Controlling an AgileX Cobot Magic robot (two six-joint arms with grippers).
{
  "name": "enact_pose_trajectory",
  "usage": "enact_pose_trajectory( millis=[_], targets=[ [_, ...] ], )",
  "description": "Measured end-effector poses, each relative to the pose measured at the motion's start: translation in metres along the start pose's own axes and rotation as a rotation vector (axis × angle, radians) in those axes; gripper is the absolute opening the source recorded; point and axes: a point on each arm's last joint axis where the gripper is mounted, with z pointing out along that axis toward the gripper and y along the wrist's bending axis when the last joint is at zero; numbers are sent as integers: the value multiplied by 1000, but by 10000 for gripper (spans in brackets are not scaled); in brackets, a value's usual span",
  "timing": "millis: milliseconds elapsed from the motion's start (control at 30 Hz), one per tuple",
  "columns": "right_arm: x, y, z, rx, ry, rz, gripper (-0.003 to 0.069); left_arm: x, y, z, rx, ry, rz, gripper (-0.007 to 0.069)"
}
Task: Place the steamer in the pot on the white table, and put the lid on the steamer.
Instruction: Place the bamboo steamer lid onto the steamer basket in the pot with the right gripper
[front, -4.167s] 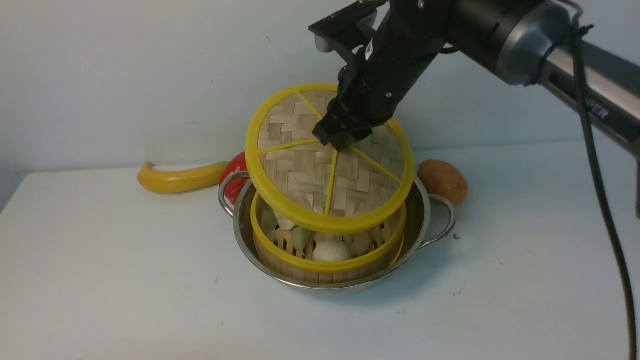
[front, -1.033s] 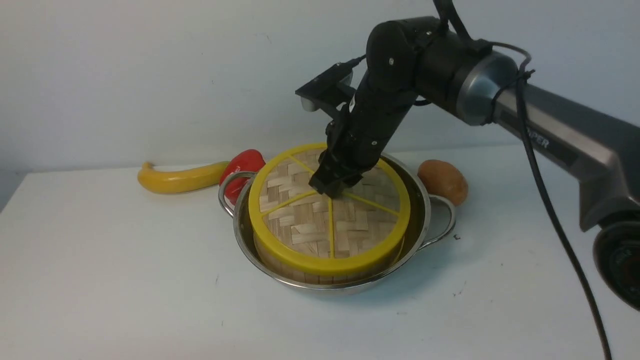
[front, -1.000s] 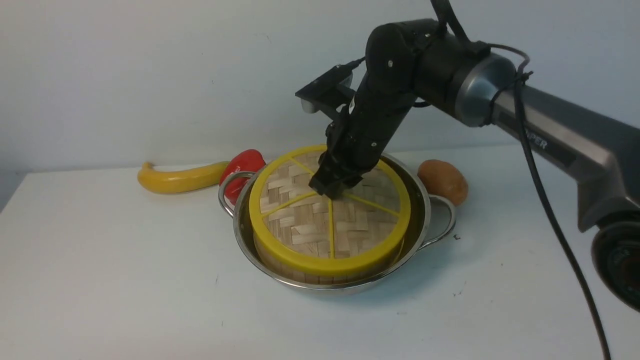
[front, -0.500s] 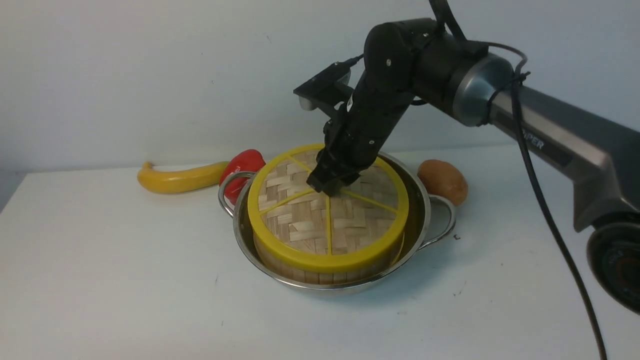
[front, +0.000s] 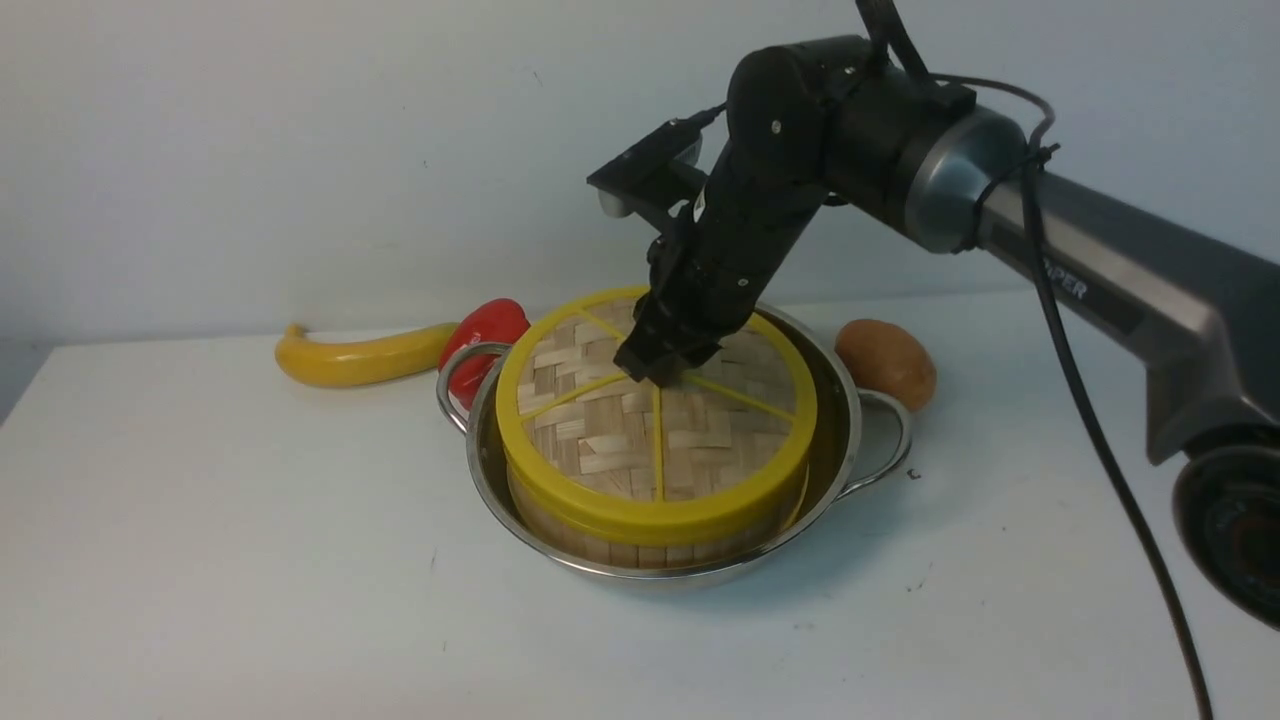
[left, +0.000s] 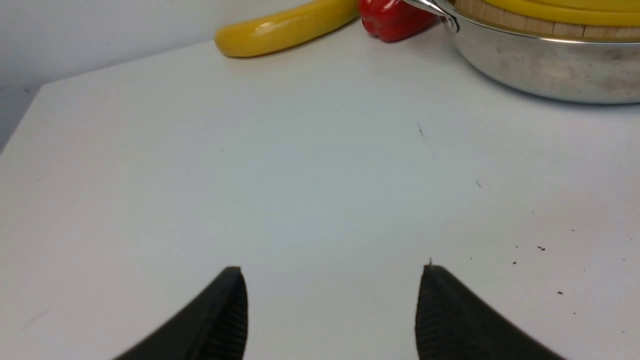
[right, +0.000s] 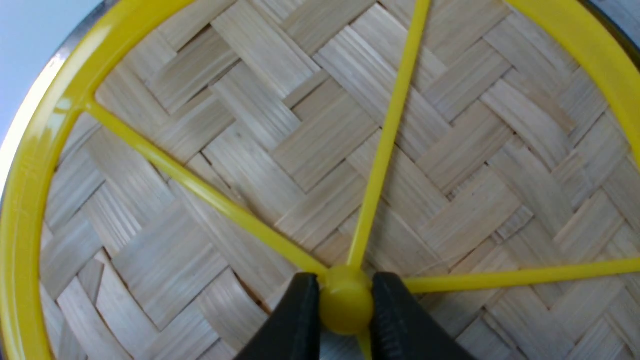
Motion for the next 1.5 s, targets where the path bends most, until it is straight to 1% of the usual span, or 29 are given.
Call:
enact_pose_trajectory(
  millis=[433,500,567,667,700,733,767,867,1033,1167,1267,1300,1333,1400,1433,1500],
  targets=[
    [0,0,0,0,-1,0,113,0,0,0,0,0,0,421],
    [0,0,0,0,-1,-1,131,0,0,0,0,0,0,421],
    [-2,-1,0,10,-21,-5,202,0,0,0,0,0,0,421],
    [-2,-2,-1,20,-25,-12,352,0,0,0,0,0,0,421],
    [-2,-2,-1,21,-24,-12,387,0,0,0,0,0,0,421],
    [-2,-2,-1,21,-24,-12,404,0,0,0,0,0,0,421],
    [-3,-2,-1,22,-27,-13,460,0,0,0,0,0,0,421],
    [-3,-2,-1,27,-30,-15,514,0,0,0,0,0,0,421],
    [-5,-2,-12,44,-45,-24,524,0,0,0,0,0,0,421],
    [-13,1,-51,77,-114,-39,519,0,0,0,0,0,0,421],
    [-17,5,-93,119,-186,-40,498,0,0,0,0,0,0,421],
    [-17,6,-100,126,-196,-38,494,0,0,0,0,0,0,421],
    [-18,8,-126,156,-239,-25,477,0,0,0,0,0,0,421],
    [-18,11,-152,181,-285,-8,452,0,0,0,0,0,0,421],
    [-16,15,-179,204,-334,1,426,0,0,0,0,0,0,421],
    [-14,19,-203,224,-385,19,391,0,0,0,0,0,0,421]
  ],
)
